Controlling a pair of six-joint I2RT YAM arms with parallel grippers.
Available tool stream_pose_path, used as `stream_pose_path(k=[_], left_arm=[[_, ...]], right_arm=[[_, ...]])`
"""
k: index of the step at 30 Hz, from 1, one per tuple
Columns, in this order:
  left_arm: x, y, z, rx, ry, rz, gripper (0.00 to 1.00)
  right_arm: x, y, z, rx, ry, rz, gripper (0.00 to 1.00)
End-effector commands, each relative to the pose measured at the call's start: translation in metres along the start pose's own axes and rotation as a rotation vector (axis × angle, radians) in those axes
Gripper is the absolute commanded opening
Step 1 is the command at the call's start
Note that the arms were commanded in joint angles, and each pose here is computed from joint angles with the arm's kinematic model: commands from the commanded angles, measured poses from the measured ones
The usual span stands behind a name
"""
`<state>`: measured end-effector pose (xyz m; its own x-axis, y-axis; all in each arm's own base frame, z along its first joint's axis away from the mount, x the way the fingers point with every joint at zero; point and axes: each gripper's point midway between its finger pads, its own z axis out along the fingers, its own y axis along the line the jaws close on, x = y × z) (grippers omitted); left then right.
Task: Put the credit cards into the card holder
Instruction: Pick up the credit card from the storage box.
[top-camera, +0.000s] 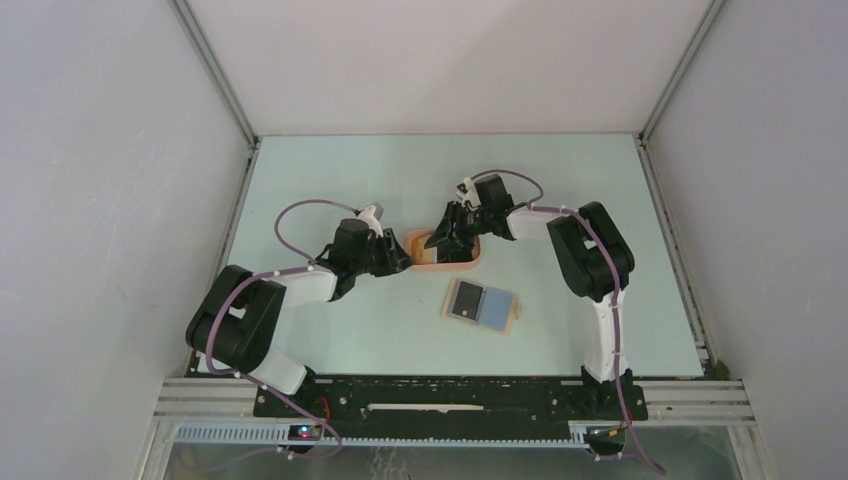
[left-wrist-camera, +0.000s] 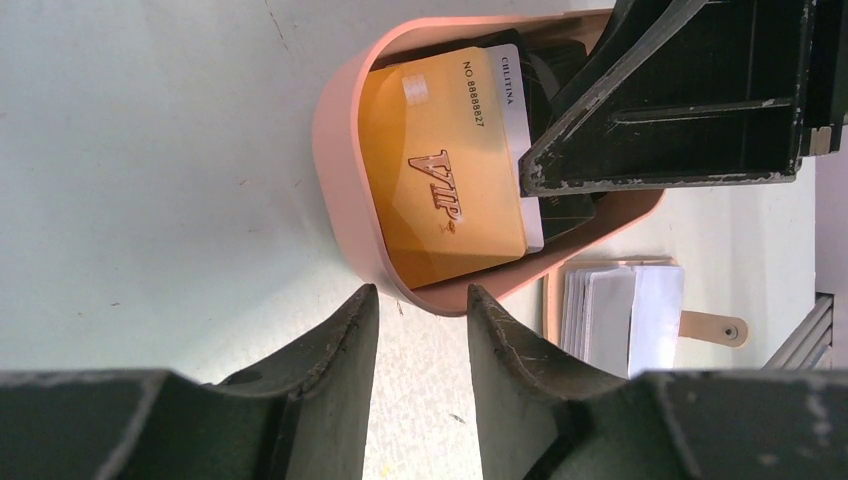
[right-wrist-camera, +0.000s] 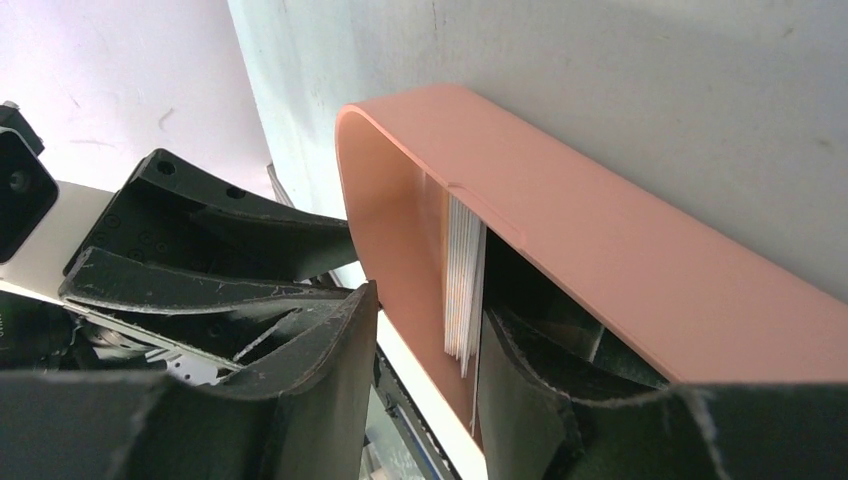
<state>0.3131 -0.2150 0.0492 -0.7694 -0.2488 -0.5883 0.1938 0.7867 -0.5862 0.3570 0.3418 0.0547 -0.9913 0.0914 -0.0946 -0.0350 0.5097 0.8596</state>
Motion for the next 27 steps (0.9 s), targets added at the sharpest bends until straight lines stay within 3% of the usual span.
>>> stream_pose_path(k=[1,19,23,27], left_arm=[[-0.025,-0.018,-0.004,0.035,-0.054,0.050,0.43],[-0.025,-0.016,-0.007,0.024,-0.058,0.054,0.43],[-0.025,-0.017,-0.007,0.025,-0.057,0.055,0.43],[-0.025,-0.017,-0.009,0.025,-0.060,0.057,0.43]], right_arm=[[-0.001,0.010,-0.018,-0.017,-0.010,-0.022,0.47],[-0.002,-0.007,-0.033,0.010,-0.004,0.013,0.40],[-0.004,-0.009,-0.037,0.016,-0.010,0.019,0.33],[-0.006,-0.010,-0.042,0.030,-0.024,0.006,0.13]])
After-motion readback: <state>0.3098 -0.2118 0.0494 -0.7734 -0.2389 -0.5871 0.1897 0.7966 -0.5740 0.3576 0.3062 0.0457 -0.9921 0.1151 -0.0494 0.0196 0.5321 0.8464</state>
